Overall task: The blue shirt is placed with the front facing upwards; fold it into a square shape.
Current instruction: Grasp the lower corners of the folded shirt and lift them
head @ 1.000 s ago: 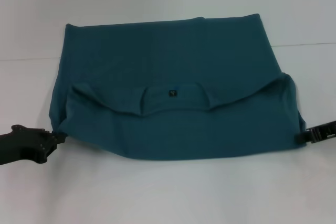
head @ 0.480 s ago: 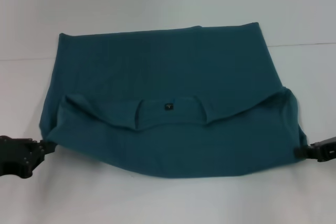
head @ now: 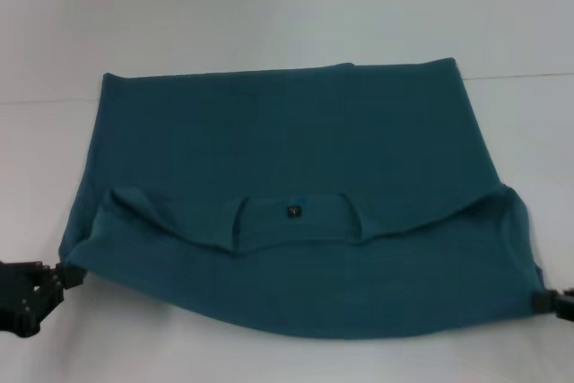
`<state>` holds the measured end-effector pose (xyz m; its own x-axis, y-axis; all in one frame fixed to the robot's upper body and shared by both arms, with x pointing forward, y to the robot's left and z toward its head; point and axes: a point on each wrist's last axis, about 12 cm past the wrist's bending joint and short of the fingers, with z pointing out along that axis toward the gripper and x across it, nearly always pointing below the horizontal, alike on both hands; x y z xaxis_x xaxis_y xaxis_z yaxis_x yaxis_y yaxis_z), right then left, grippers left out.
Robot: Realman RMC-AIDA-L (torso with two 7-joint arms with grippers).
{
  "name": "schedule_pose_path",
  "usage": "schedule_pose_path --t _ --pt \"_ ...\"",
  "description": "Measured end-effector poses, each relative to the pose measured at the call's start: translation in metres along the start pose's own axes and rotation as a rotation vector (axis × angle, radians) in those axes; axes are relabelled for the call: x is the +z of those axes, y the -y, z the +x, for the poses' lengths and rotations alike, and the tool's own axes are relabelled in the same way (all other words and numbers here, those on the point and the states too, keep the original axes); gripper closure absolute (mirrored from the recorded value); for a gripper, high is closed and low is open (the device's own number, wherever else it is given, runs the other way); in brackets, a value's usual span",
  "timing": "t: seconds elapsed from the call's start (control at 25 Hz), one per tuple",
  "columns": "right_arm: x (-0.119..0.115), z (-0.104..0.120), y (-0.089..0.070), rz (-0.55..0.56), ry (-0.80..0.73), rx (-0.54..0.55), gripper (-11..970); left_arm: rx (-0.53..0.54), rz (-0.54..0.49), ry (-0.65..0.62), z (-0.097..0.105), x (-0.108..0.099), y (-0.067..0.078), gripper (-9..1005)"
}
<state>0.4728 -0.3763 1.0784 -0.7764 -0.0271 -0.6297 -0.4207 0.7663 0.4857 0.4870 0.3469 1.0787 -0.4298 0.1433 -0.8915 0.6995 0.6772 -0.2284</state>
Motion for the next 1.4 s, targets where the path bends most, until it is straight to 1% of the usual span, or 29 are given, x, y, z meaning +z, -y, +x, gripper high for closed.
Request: schedule_pose_path --t 0.16,0.36,0.48,0.52,0.64,0.96,1.24,1.4 --pt "-0.014 0.020 0.001 -0.018 0.036 0.008 920 -0.006 0.006 0.008 0.006 -0.005 0.004 978" --pt "-0.025 0.040 0.000 -0.029 0.053 0.006 920 -0.001 0.046 0.037 0.017 -0.011 0.014 978" --pt "-0.026 0.046 -0.002 -0.046 0.052 0.005 920 -0.002 0.051 0.048 0.020 -0.015 0.016 978" --pt "-0.026 0.047 -0.002 -0.049 0.051 0.007 920 -0.001 0.056 0.062 0.025 -0.022 0.021 978" --pt "-0.028 0.052 -0.005 -0.068 0.049 0.007 920 -0.004 0.057 0.077 0.030 -0.029 0.025 978" --pt "-0.030 0.067 -0.014 -0.154 0.083 -0.009 920 -0.026 -0.003 0.131 0.052 -0.059 0.038 978" --pt "-0.030 0.082 -0.017 -0.175 0.088 0.019 920 -0.060 -0.030 0.144 0.064 -0.073 0.047 978" --pt "-0.028 0.084 -0.018 -0.186 0.086 0.017 920 -0.066 -0.052 0.155 0.069 -0.080 0.051 978"
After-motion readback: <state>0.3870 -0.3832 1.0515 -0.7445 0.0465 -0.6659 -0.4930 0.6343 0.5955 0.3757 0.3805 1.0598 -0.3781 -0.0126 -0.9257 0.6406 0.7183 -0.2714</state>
